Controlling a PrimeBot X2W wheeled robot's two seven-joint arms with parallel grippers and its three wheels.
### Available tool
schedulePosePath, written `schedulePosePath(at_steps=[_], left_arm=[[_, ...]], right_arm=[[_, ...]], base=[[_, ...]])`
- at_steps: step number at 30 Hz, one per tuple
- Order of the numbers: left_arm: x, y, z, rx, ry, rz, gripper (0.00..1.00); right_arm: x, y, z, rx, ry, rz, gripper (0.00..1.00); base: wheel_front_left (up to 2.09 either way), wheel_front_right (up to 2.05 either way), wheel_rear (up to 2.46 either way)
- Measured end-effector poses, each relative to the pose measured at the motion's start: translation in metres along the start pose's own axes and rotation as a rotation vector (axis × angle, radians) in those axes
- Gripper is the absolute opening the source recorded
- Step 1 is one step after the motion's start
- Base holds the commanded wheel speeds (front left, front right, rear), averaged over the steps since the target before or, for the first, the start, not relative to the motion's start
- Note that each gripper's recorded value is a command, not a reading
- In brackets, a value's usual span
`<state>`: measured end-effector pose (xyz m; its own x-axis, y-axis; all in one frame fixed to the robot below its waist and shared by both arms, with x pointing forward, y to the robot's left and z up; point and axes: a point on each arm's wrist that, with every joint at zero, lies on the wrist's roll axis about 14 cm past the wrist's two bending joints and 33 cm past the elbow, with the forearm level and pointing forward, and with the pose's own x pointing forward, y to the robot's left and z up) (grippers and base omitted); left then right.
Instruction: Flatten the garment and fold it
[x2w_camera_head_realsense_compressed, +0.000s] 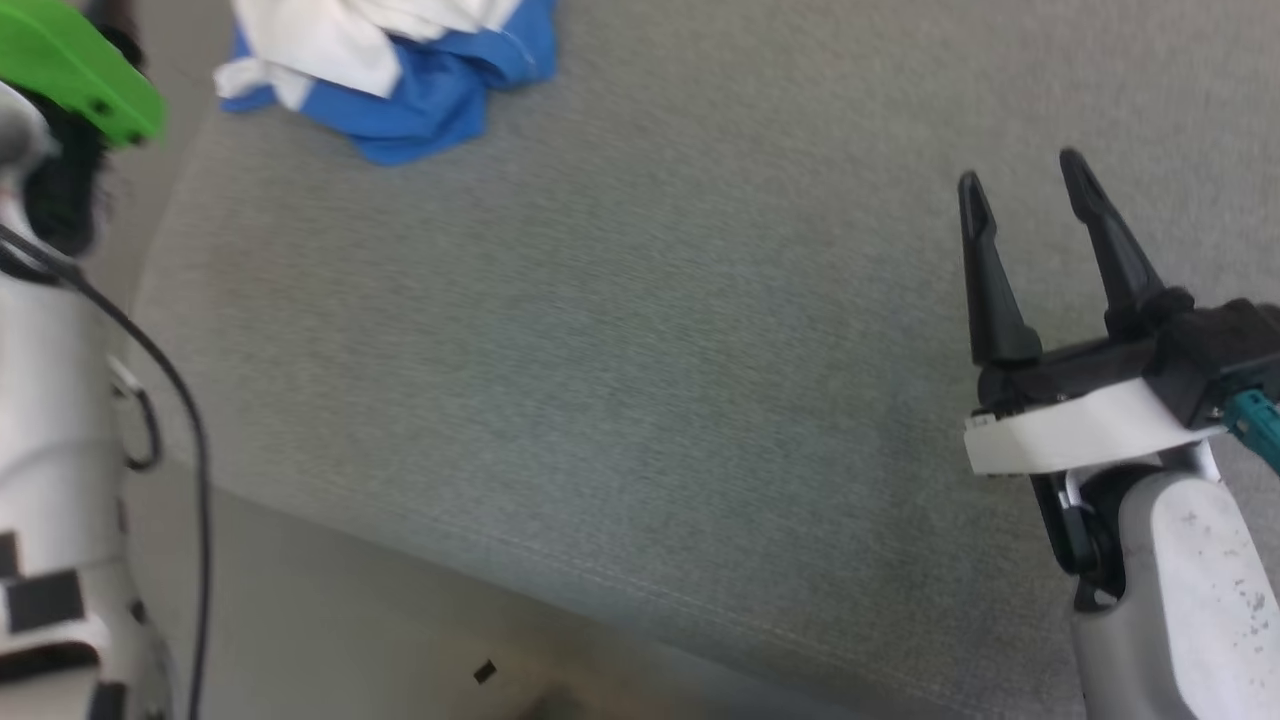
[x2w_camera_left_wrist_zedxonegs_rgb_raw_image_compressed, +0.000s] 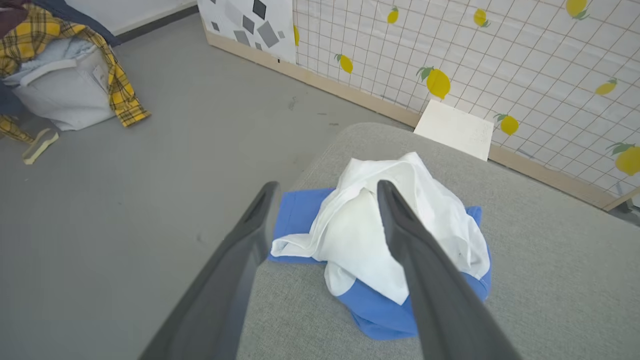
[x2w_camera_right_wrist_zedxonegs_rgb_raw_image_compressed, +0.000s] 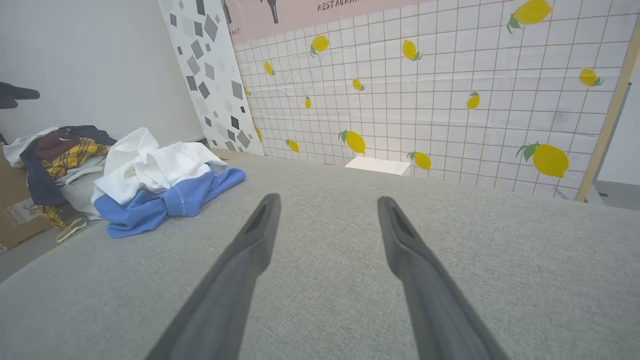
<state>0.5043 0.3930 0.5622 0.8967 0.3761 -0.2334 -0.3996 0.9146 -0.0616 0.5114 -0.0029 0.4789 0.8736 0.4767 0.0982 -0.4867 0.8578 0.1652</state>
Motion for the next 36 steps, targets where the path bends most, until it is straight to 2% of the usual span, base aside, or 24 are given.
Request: schedulePosePath(at_steps=[5,11,15,19,20,21,22,24,28,33,36], left_arm=[[0.046,-0.007,-0.039,-0.007,0.194,0.033,1.0],[0.072,0.0,-0.125,-0.065,0.47,0.143,1.0],[0.073,0.002,-0.175,-0.086,0.589,0.198,1.0],[0.075,-0.001,-0.197,-0.11,0.651,0.207,1.0],[0.075,-0.003,-0.199,-0.115,0.661,0.203,0.84],[0.075,-0.004,-0.199,-0.117,0.66,0.199,0.33],[0.075,-0.005,-0.196,-0.112,0.644,0.194,0.0],[0.074,-0.006,-0.189,-0.077,0.593,0.182,0.0],[0.079,-0.01,-0.149,0.042,0.348,0.143,0.0],[0.076,-0.041,-0.049,0.127,-0.08,0.006,0.0],[0.06,-0.068,0.003,0.139,-0.246,-0.091,0.0]], right_arm=[[0.0,-0.03,-0.032,0.021,0.036,-0.06,1.0],[-0.016,-0.063,-0.071,0.036,0.102,-0.141,1.0],[-0.026,-0.082,-0.074,0.031,0.097,-0.189,1.0],[-0.037,-0.096,-0.075,0.012,0.102,-0.229,1.0],[-0.039,-0.099,-0.075,0.008,0.106,-0.236,1.0],[-0.042,-0.102,-0.074,0.006,0.107,-0.245,1.0],[-0.044,-0.104,-0.073,0.001,0.106,-0.252,1.0],[-0.049,-0.107,-0.071,-0.002,0.115,-0.265,1.0],[-0.068,-0.11,-0.068,-0.004,0.143,-0.297,1.0],[-0.101,-0.109,-0.059,0.001,0.178,-0.345,1.0],[-0.113,-0.105,-0.04,-0.004,0.154,-0.359,1.0]], base=[[0.0,0.0,0.0],[0.0,0.0,0.0],[0.0,0.0,0.0],[0.0,0.0,0.0],[0.0,0.0,0.0],[0.0,0.0,0.0],[0.0,0.0,0.0],[0.0,0.0,0.0],[0.0,0.0,0.0],[0.0,0.0,0.0],[0.0,0.0,0.0]])
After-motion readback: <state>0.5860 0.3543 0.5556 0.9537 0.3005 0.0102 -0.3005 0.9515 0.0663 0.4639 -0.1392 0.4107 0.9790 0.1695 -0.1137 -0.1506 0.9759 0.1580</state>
